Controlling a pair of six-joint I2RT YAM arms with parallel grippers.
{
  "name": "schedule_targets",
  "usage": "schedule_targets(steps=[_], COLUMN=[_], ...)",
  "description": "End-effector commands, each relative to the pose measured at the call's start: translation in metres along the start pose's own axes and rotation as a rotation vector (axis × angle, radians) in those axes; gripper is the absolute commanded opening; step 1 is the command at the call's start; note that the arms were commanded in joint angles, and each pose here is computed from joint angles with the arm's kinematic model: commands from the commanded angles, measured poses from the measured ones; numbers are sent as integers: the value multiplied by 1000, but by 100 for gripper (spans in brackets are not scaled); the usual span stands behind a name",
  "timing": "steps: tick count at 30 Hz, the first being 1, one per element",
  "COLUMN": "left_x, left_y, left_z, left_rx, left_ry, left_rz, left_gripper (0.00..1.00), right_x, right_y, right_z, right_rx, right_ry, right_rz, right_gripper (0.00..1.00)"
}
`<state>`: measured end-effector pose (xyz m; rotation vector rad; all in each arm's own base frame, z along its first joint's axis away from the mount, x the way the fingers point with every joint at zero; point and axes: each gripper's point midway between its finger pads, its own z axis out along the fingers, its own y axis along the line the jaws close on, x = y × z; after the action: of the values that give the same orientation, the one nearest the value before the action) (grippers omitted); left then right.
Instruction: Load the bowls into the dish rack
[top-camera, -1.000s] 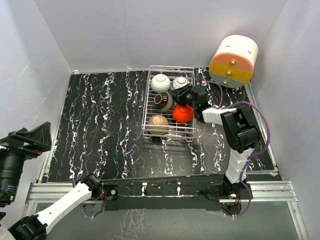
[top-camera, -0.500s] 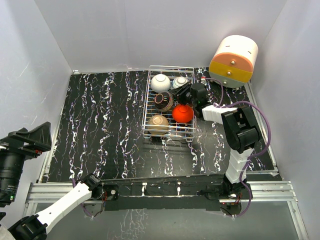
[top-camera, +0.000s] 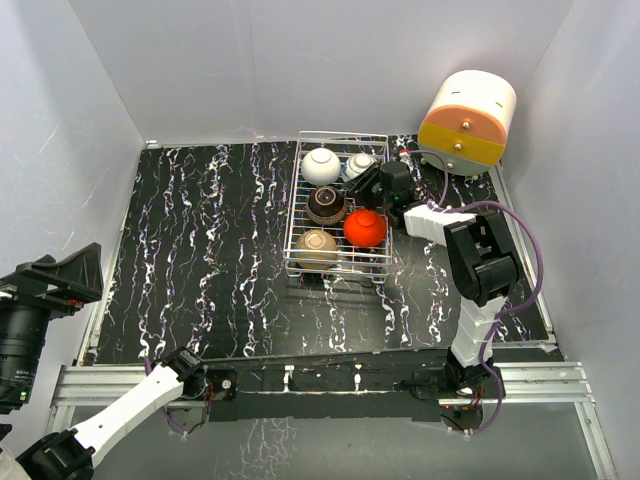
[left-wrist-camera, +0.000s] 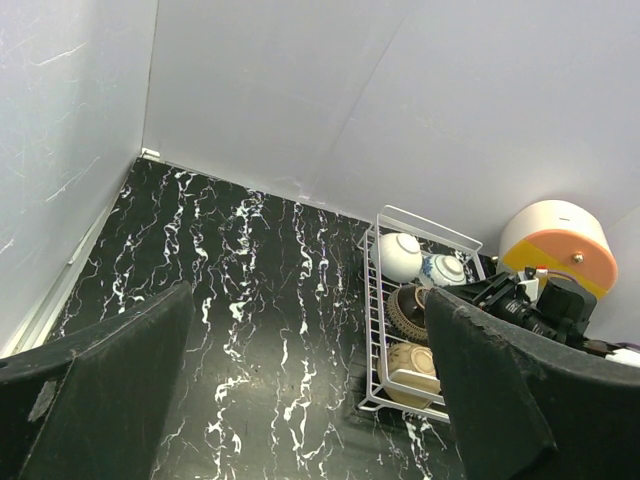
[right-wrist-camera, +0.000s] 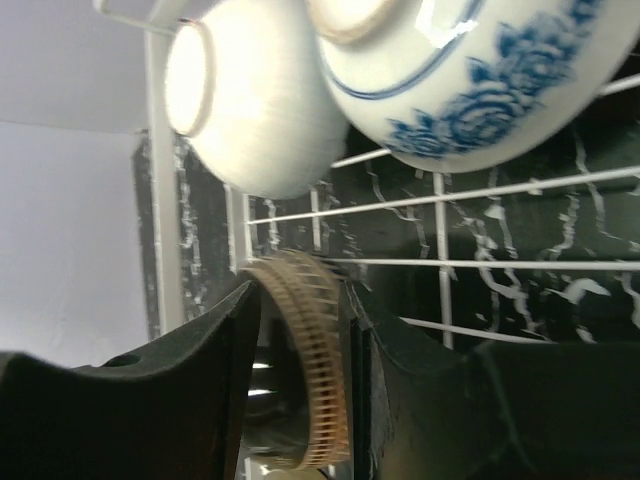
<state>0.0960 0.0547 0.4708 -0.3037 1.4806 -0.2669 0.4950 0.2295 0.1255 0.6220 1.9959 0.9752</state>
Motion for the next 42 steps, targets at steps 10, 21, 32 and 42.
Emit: schedule_targets(steps=[10, 21, 32, 42], left_x=[0, 3, 33, 105], left_y=[-9, -11, -25, -57], left_z=[7, 11, 30, 65], left_rx=[20, 15, 13, 63], left_ry=[7, 18, 109, 275], left_rz=[8, 16, 66, 107], left_gripper=[97, 97, 97, 97], right_x=[-9, -47, -21, -4], right_y=[-14, 61, 111, 94], right_z=[-1, -33, -100, -157], right_rx=[63, -56, -56, -65], right_ry=[3, -76, -17, 28], right_rz=[-216, -452, -689, -739], right_gripper=[40, 40, 99, 99])
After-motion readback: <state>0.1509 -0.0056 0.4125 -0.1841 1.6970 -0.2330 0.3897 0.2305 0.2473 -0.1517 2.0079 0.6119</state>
